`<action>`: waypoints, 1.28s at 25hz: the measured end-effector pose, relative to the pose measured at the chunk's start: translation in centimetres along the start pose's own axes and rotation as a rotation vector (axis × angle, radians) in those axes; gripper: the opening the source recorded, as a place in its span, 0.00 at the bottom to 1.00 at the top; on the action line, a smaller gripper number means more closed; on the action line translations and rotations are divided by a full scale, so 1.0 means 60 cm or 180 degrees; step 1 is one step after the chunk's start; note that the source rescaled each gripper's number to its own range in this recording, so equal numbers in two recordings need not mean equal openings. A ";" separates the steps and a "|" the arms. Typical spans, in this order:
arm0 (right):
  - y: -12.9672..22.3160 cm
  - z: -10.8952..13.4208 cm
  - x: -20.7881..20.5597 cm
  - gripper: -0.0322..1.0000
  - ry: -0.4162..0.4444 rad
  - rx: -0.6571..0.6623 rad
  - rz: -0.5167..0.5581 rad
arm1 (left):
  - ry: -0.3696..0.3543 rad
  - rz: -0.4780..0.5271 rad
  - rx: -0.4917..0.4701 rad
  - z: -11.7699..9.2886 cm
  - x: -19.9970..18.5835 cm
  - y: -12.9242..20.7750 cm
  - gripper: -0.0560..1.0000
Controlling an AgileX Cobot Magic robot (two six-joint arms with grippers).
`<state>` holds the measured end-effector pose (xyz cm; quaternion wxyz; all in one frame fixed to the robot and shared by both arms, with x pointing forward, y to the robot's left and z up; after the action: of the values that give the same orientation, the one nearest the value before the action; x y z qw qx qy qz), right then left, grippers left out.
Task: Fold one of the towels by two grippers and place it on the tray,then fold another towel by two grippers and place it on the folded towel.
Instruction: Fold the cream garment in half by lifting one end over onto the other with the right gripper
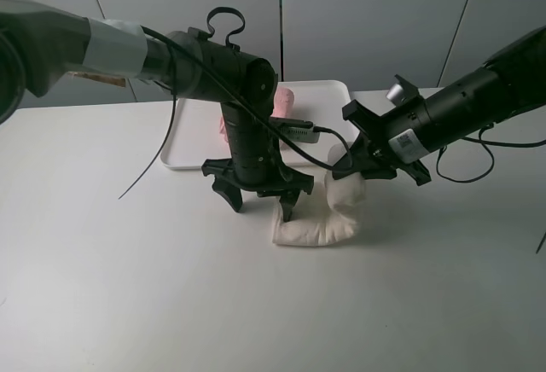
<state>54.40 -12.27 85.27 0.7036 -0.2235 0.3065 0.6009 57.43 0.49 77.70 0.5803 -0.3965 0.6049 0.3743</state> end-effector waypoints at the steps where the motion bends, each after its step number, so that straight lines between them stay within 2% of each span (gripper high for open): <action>1: 0.000 0.000 0.002 0.08 -0.0035 0.0014 -0.0015 | 0.0000 0.0000 0.0000 0.000 0.000 0.000 0.99; 6: 0.002 0.004 0.005 0.08 -0.0217 -0.0037 -0.0113 | 0.0000 0.0000 0.0000 0.000 0.000 0.000 0.99; 15: 0.015 -0.013 0.012 0.08 -0.0193 -0.0073 -0.0132 | 0.0000 0.0000 0.0013 0.000 0.000 0.000 0.99; 20: 0.011 -0.010 0.012 0.08 -0.0238 -0.0094 -0.0184 | 0.0000 0.0000 0.0036 0.000 0.000 0.000 0.99; 24: 0.014 -0.020 0.025 0.08 -0.0259 -0.0029 -0.0107 | 0.0000 0.0000 0.0040 0.000 0.000 0.000 0.99; 32: 0.011 -0.014 0.050 0.08 -0.0610 0.0062 -0.0059 | 0.0001 -0.0005 0.0061 0.000 0.000 -0.001 0.99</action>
<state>53.90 -10.64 82.60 0.7373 -0.1609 0.2415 0.6100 57.46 0.47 77.70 0.5843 -0.3915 0.6083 0.3679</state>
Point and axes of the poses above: a point on each arm's last joint axis where the gripper is mounted, x pointing out along that axis toward the gripper, z along the wrist's bending axis when the last joint is at zero, y = z × x, the point moved 9 cm from there along x, pointing out along that axis toward the gripper, and after that the axes turned 7 degrees about x, right-handed, at the moved point
